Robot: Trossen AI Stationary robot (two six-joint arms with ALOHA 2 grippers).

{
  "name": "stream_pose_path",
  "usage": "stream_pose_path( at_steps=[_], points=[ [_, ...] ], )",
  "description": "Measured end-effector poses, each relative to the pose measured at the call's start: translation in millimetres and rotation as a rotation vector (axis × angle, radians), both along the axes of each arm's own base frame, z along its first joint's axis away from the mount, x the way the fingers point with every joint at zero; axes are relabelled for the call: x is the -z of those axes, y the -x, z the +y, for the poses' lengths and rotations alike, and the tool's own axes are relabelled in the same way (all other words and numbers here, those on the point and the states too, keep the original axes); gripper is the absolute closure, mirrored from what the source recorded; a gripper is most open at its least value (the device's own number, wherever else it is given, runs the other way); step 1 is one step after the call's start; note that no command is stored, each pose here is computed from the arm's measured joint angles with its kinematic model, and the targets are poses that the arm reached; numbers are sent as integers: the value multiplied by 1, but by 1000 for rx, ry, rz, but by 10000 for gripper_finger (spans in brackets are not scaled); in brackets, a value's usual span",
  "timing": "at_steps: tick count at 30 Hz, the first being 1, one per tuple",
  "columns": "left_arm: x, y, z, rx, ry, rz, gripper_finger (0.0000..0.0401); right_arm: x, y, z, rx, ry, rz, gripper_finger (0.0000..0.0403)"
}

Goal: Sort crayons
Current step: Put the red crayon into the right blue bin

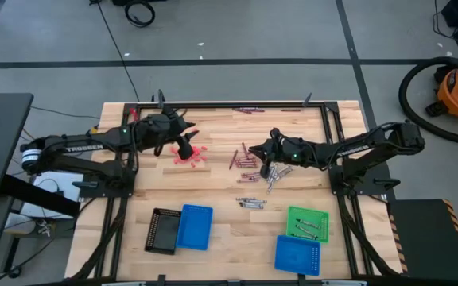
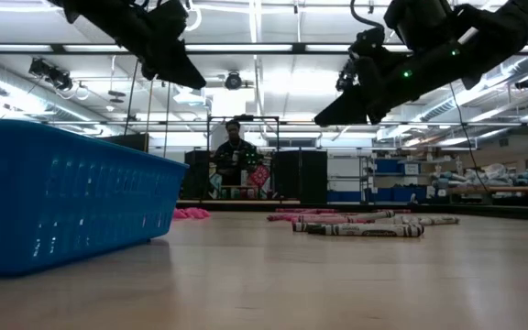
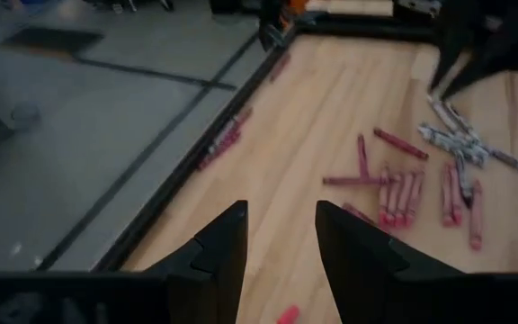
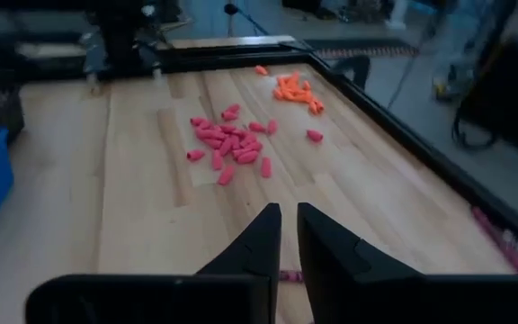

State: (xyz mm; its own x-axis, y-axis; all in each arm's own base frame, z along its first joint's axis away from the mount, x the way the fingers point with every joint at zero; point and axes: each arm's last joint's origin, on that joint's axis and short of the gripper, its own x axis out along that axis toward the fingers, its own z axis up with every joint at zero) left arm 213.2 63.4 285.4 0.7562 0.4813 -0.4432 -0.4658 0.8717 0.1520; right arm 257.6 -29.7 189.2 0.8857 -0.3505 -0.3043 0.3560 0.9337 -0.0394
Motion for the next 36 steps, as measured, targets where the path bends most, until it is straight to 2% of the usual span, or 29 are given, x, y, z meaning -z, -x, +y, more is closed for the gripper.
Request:
stream_pose_path(
  at_steps=[2,5,9,15,18,22,26,31,36],
  points=[
    [1,-3,0,5,72,55,259,2,0,0,3,-46,3,351],
    [4,-10,0,7,151,124,259,5,1,2,-25,-37,42,351],
    [13,-20,-1,29,183,183,259,10,2,4,5,-19,140,350],
    [25,-32,-3,78,157,247,259,16,-9,5,31,-28,278,345],
    [29,-36,-6,102,126,268,259,19,-26,-1,58,-45,321,332],
    [40,-41,-15,141,31,174,259,27,-47,-13,146,-33,397,311],
    [51,-41,-20,173,-19,124,259,25,-66,-23,191,-51,380,299],
    [58,-39,-20,171,-39,133,259,39,-75,-36,251,-98,438,295],
    [62,-37,-25,200,-104,41,259,45,-80,-39,249,-135,443,295]
  ],
)
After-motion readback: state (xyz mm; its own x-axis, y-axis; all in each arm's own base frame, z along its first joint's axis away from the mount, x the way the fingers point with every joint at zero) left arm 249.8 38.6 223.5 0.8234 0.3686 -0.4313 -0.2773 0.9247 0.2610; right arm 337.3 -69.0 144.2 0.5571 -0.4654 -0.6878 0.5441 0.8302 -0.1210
